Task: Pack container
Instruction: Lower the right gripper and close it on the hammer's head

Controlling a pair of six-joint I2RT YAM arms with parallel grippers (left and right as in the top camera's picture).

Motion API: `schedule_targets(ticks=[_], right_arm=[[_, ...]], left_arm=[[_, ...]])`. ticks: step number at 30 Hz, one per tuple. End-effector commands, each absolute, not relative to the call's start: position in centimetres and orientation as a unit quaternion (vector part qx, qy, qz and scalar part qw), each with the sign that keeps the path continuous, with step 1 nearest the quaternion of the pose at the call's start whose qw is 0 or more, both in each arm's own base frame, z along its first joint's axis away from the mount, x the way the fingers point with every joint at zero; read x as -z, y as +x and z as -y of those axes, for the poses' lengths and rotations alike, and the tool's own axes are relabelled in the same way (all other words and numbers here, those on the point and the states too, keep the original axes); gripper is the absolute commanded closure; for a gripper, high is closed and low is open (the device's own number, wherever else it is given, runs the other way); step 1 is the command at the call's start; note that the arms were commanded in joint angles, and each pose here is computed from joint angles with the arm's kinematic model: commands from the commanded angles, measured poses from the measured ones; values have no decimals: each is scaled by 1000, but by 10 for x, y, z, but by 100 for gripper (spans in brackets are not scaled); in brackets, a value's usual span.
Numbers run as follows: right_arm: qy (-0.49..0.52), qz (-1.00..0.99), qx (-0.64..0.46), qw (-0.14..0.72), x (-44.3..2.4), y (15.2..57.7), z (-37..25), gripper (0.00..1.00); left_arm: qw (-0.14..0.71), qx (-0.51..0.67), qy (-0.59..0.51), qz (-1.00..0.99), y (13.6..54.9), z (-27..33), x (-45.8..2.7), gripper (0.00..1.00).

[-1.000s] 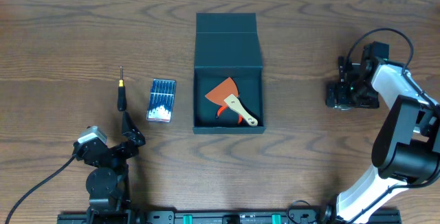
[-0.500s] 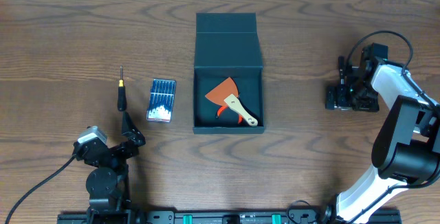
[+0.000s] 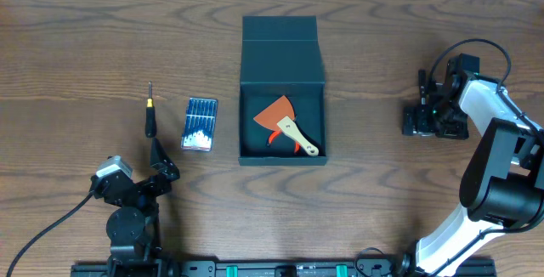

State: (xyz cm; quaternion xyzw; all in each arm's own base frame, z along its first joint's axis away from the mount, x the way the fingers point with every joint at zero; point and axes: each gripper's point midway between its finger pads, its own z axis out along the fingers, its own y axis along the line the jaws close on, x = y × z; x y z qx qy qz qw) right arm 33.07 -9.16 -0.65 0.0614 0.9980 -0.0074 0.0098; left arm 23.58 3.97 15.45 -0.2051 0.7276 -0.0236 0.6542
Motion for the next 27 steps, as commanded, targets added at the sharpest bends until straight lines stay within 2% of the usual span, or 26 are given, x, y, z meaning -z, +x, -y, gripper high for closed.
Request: schedule_targets(ticks=[1, 13, 27], right_arm=[[62, -997, 23, -28, 27, 312, 94, 1], [25, -999, 26, -10, 27, 321, 96, 2], [23, -999, 23, -22, 27, 315, 95, 28]], left_arm=[[644, 13, -200, -739, 236, -40, -140, 1], [644, 13, -200, -739, 236, -40, -140, 1], [644, 13, -200, -739, 236, -40, -140, 2]])
